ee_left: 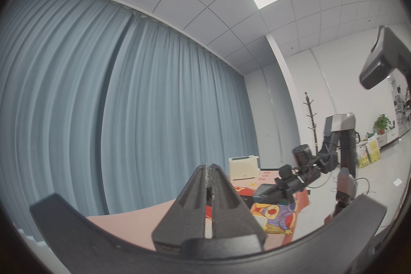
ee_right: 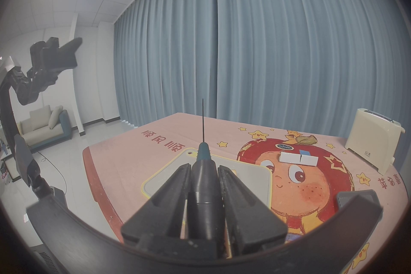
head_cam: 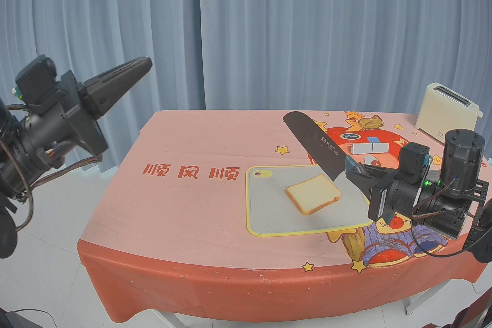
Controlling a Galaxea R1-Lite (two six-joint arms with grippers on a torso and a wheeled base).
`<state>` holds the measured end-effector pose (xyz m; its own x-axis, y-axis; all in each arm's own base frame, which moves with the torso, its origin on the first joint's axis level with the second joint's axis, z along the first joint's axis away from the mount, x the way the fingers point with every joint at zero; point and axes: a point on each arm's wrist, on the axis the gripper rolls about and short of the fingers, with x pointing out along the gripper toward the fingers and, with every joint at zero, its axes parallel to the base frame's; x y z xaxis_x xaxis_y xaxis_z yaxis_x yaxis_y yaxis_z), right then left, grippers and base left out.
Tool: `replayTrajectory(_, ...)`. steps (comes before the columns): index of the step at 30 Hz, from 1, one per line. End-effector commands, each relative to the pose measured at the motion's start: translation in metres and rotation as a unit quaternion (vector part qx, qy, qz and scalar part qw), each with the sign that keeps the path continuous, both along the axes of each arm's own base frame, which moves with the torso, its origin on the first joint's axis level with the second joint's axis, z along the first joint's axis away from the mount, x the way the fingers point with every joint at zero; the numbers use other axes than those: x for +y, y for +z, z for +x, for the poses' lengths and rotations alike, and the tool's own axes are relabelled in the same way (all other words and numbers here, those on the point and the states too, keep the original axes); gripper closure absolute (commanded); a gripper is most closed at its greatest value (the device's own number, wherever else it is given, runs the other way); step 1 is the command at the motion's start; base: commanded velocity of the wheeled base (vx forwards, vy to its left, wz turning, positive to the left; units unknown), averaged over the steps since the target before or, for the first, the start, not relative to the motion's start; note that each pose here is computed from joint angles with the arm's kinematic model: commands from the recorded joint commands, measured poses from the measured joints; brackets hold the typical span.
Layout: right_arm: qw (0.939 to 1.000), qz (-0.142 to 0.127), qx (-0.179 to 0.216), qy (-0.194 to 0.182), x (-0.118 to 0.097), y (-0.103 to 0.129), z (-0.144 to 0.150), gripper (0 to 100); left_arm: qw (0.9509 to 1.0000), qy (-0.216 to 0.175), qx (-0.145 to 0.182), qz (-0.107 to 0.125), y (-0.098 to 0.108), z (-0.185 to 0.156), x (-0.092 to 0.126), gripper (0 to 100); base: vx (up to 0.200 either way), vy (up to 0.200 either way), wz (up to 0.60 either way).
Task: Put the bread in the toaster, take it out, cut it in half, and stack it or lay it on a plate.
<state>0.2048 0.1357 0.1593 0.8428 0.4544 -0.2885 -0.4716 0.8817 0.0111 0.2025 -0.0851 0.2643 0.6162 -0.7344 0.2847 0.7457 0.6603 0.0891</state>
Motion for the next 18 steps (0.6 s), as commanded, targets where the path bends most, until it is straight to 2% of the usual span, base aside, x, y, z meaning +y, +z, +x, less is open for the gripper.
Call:
replayTrajectory(1, 1.0, 0.0, 0.0, -0.002, -0.001, 0.0, 0.0, 100, 0.9989, 0.011, 0.045, 0.002, -0.034, 0.036, -0.024, 100, 0.0, 0.0, 0.0)
replayTrajectory(9, 0.9998, -0.011, 0.014, 0.0, 0.002, -0.008, 0.004, 100, 0.9981, 0.008, 0.06, 0.007, -0.043, 0.051, -0.034, 100, 0.0, 0.0, 0.0)
replayTrajectory(14, 0.9998, -0.013, 0.015, 0.004, 0.003, -0.009, 0.003, 100, 0.997, 0.011, 0.076, -0.009, -0.042, 0.057, -0.039, 100, 0.0, 0.0, 0.0)
replayTrajectory(18, 0.9997, -0.015, 0.017, 0.005, 0.003, -0.009, 0.001, 100, 0.9959, 0.012, 0.09, -0.011, -0.05, 0.068, -0.048, 100, 0.0, 0.0, 0.0)
